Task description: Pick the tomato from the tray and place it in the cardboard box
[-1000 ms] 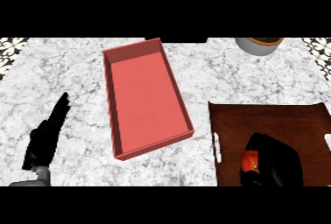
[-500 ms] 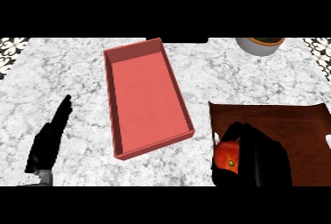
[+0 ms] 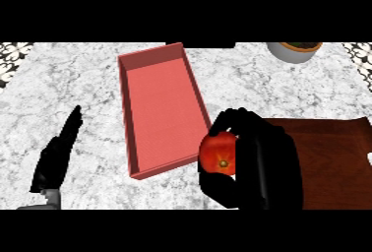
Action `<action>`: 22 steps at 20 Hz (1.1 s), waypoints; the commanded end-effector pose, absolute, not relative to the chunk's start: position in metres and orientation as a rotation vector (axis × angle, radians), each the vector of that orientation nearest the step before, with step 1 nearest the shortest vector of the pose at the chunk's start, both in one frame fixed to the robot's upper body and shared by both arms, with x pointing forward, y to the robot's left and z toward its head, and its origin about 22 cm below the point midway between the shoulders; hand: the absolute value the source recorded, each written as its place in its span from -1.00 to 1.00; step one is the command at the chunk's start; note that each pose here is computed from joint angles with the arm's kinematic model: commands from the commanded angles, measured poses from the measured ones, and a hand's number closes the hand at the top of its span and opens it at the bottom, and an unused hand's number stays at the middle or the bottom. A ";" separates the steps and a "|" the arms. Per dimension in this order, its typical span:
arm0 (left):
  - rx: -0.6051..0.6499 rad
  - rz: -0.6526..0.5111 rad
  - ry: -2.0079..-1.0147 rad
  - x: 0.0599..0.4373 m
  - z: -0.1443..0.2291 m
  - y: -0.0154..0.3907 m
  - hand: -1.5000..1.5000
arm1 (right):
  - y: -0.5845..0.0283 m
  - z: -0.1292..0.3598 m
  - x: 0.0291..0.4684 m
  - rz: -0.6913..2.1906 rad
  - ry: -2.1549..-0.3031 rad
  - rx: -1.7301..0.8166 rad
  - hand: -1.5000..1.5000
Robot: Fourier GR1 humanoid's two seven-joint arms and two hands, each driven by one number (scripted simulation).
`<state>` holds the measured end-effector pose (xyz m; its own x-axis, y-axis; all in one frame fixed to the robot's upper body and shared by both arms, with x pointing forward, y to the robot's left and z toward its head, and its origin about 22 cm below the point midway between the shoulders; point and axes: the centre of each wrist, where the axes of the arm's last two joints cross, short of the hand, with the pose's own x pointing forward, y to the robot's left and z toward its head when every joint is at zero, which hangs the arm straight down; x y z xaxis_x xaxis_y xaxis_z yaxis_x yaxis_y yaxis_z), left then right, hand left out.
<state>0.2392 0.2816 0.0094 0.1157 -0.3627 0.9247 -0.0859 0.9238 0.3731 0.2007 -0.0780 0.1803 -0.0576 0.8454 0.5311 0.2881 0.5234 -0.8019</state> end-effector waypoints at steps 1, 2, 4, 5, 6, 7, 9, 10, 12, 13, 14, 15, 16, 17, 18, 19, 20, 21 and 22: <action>0.375 -0.217 -1.453 0.243 0.006 0.277 0.00 | -0.055 0.214 0.223 0.566 -1.653 -0.943 1.00; 0.392 -0.221 -1.456 0.239 0.006 0.286 0.00 | -0.043 0.214 0.234 0.560 -1.635 -0.957 1.00; 0.369 -0.219 -1.467 0.249 0.036 0.295 0.00 | -0.045 0.230 0.252 0.561 -1.629 -0.948 1.00; 0.352 -0.221 -1.443 0.239 0.015 0.290 0.00 | -0.038 0.226 0.265 0.565 -1.598 -0.963 1.00; 0.366 -0.217 -1.437 0.229 0.011 0.292 0.00 | -0.032 0.223 0.254 0.564 -1.581 -0.951 1.00; 0.367 -0.209 -1.453 0.236 0.020 0.276 0.00 | -0.032 0.225 0.278 0.592 -1.590 -0.948 1.00; 0.355 -0.230 -1.455 0.240 0.015 0.279 0.00 | -0.018 0.227 0.304 0.570 -1.540 -0.973 1.00; 0.363 -0.208 -1.457 0.232 0.004 0.269 0.00 | -0.020 0.229 0.312 0.595 -1.551 -0.950 1.00; 0.361 -0.242 -1.464 0.249 0.020 0.303 0.00 | -0.012 0.209 0.322 0.583 -1.522 -0.940 1.00; 0.357 -0.223 -1.457 0.255 0.016 0.282 0.00 | -0.003 0.232 0.330 0.608 -1.536 -0.939 1.00; 0.363 -0.215 -1.459 0.245 0.023 0.267 0.00 | -0.008 0.210 0.342 0.629 -1.489 -0.926 1.00; 0.368 -0.221 -1.465 0.263 0.024 0.279 0.00 | -0.007 0.216 0.351 0.618 -1.475 -0.905 1.00; 0.363 -0.217 -1.455 0.243 0.015 0.276 0.00 | -0.001 0.195 0.352 0.638 -1.443 -0.929 1.00; 0.364 -0.232 -1.446 0.233 0.003 0.276 0.00 | -0.007 0.204 0.362 0.635 -1.448 -0.889 1.00; 0.351 -0.243 -1.468 0.237 0.007 0.277 0.00 | 0.000 0.197 0.367 0.609 -1.446 -0.896 1.00; 0.348 -0.237 -1.467 0.249 0.009 0.273 0.00 | 0.004 0.186 0.370 0.619 -1.406 -0.912 1.00; 0.348 -0.233 -1.471 0.249 0.025 0.283 0.00 | 0.002 0.169 0.373 0.633 -1.404 -0.938 1.00; 0.331 -0.243 -1.481 0.242 0.016 0.290 0.00 | 0.003 0.183 0.385 0.634 -1.396 -0.911 1.00; 0.348 -0.215 -1.468 0.241 0.013 0.273 0.00 | 0.003 0.176 0.390 0.651 -1.355 -0.922 1.00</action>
<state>0.2438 0.2792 0.0144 0.0960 -0.3604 0.9279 -0.0600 0.9284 0.3668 0.3685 0.0011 0.1892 0.0658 0.8467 0.5280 0.1353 0.5167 -0.8454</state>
